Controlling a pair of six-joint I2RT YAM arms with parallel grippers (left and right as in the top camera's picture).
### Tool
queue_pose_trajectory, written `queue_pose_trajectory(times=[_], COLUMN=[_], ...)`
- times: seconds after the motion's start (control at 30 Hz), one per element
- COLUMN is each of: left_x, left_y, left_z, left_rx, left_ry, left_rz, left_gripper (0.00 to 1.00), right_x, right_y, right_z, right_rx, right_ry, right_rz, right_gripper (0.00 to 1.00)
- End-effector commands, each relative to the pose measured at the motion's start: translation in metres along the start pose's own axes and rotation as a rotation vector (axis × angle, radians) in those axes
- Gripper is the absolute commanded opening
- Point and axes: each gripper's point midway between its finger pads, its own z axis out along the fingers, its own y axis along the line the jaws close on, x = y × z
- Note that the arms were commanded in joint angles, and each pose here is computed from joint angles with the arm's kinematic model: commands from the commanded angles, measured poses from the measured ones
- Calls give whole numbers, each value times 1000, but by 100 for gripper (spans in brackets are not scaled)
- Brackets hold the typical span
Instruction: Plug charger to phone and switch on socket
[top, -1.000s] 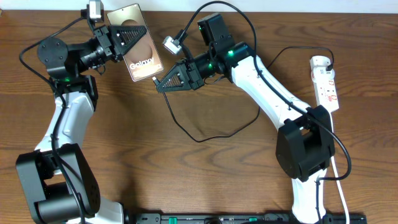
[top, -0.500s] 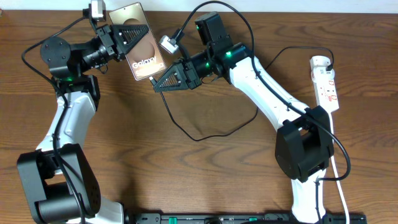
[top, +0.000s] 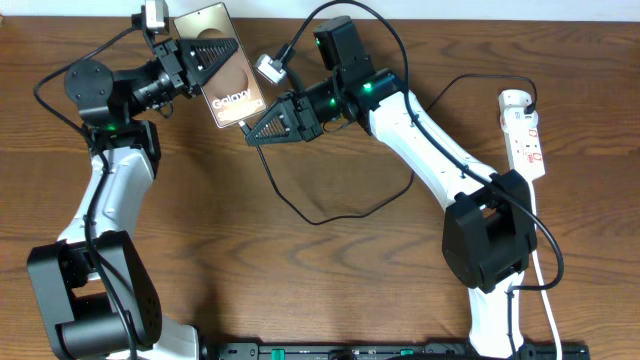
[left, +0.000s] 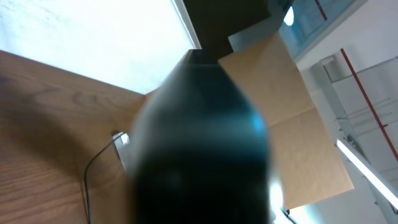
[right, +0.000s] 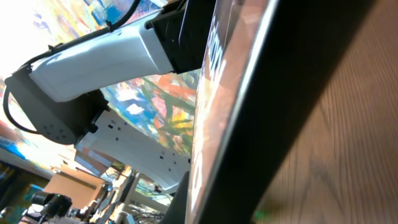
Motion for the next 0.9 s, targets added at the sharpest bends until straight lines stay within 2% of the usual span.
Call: queue_pose_trajectory(times=[0.0, 0.87], left_x=[-3, -12], left_y=[-16, -15], left_z=[1, 1], left_rx=[16, 13], left_ry=[-8, -60], left_rz=[52, 50], left_gripper=[7, 8], right_x=[-8, -20], right_y=[10, -8], right_z=[-6, -19], right_rx=[-2, 111], right_ry=[-9, -61], right_rz=[-3, 33], right_gripper=[1, 1])
